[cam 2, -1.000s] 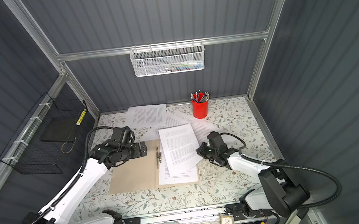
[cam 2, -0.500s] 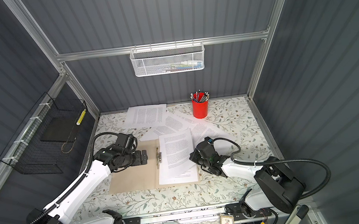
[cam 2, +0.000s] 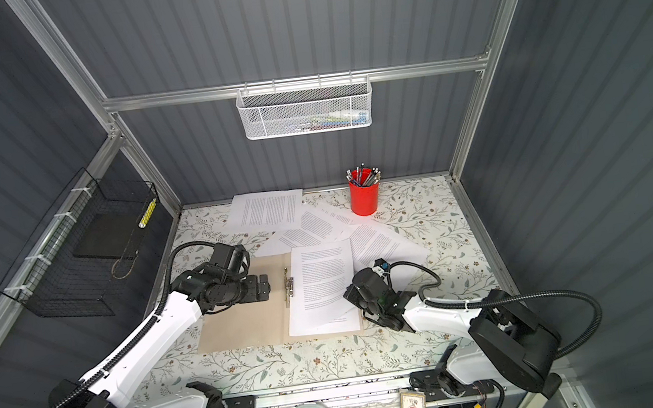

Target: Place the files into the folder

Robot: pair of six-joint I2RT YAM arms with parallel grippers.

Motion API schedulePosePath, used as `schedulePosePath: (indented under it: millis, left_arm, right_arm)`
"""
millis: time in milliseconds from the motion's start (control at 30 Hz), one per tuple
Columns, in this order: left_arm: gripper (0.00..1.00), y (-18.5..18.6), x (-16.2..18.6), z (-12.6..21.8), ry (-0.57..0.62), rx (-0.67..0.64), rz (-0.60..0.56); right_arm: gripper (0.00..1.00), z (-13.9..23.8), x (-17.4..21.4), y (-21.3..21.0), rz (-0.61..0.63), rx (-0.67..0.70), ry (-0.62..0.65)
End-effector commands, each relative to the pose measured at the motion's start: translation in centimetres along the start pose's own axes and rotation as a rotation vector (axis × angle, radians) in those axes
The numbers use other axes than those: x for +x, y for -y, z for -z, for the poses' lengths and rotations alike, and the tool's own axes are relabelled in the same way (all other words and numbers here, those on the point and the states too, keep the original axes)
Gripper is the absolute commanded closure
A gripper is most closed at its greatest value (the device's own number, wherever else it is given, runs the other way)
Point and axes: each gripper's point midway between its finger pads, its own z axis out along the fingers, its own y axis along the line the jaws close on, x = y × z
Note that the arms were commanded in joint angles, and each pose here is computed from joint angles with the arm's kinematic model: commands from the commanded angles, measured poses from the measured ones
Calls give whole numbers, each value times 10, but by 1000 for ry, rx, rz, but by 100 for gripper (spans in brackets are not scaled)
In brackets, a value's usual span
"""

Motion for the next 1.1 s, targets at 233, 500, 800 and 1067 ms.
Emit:
schedulePosePath:
  millis: [233, 500, 800, 1067]
  left_arm:
    - [0, 2, 3, 3, 6, 31, -15]
    - [0, 2, 3, 5, 13, 37, -18]
    - [0, 2, 3, 6, 15, 40, -19]
    - [0, 2, 2, 7, 19, 39, -20]
  right_arm:
    - [100, -6, 12, 10, -26, 45, -14]
    - [100, -6, 18, 9, -12, 49, -27]
    - [100, -7, 23, 9, -2, 56, -37]
    - [100, -3, 22, 12, 18, 69, -35]
